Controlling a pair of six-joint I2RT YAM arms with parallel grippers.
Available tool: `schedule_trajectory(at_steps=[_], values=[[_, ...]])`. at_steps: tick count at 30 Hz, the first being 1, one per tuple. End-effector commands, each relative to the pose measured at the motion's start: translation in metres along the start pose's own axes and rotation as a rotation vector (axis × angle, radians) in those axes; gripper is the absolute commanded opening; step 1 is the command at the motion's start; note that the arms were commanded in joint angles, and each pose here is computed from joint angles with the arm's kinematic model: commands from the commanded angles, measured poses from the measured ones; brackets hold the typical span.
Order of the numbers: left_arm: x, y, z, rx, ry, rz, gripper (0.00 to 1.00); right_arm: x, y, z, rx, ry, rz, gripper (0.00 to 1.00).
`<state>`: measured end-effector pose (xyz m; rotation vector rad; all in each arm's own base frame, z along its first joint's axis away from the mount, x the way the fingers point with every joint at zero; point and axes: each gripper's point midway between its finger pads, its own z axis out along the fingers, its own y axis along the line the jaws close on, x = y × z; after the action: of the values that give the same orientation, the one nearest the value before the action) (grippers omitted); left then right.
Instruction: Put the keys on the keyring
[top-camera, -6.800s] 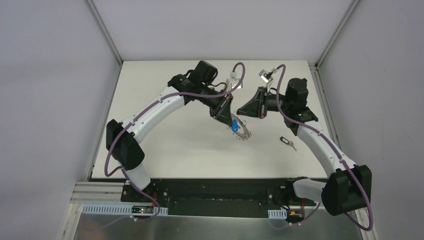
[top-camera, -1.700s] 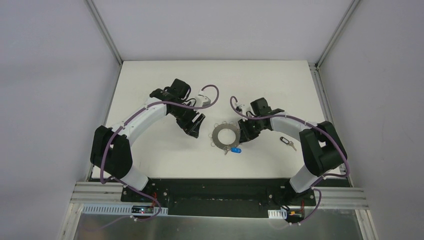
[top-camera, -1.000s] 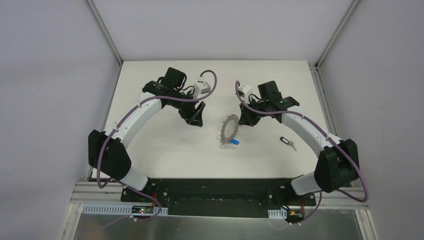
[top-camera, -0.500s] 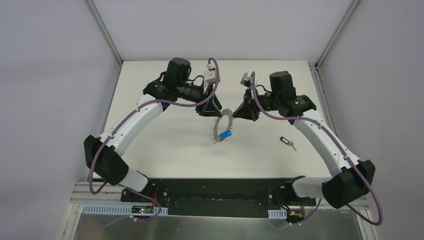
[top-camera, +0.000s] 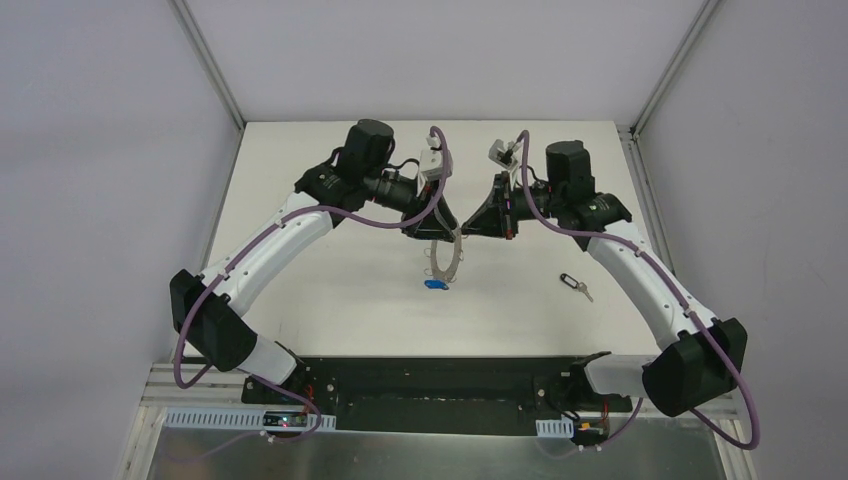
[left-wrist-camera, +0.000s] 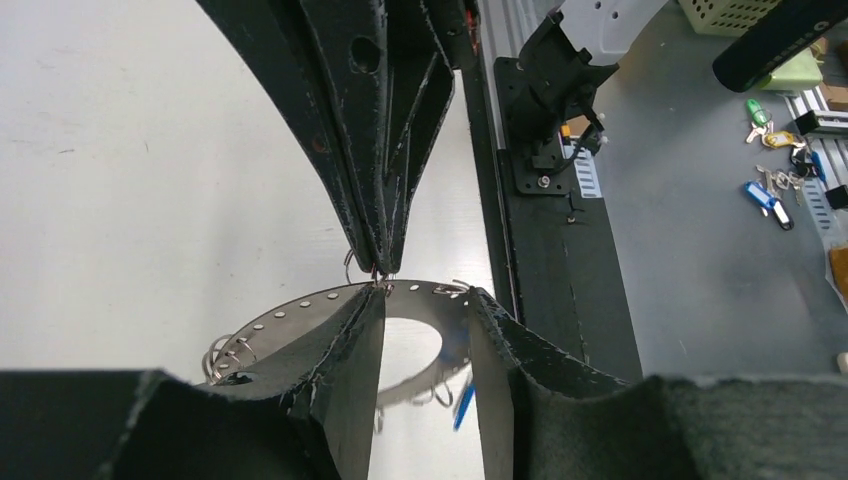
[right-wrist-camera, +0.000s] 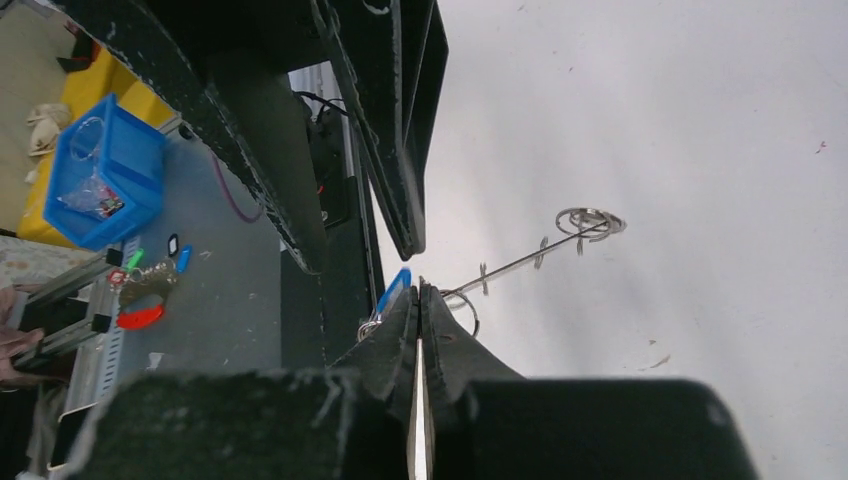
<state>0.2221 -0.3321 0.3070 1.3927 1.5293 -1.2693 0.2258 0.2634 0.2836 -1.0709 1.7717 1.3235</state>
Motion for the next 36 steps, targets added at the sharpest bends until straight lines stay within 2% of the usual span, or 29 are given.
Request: schedule_trajectory(at_steps=[1, 6, 27, 36], values=[[-0.008, -0.012, 0.003, 0.075, -0.044, 0.050, 0.36, -0.023, 0.024, -0.007, -0.102, -0.085, -0.038, 0.00], [-0.003, -0.011, 0.004, 0.076, -0.045, 0.046, 0.29, -0.027, 0.024, -0.008, -0.123, -0.118, -0.011, 0.00], [-0.005, 0.002, 0.006, 0.033, -0.093, 0.028, 0.27, -0.031, 0.022, -0.014, -0.141, -0.157, 0.029, 0.00], [-0.009, -0.001, 0.008, 0.052, -0.119, -0.001, 0.19, -0.031, 0.019, -0.013, -0.132, -0.162, 0.043, 0.00]])
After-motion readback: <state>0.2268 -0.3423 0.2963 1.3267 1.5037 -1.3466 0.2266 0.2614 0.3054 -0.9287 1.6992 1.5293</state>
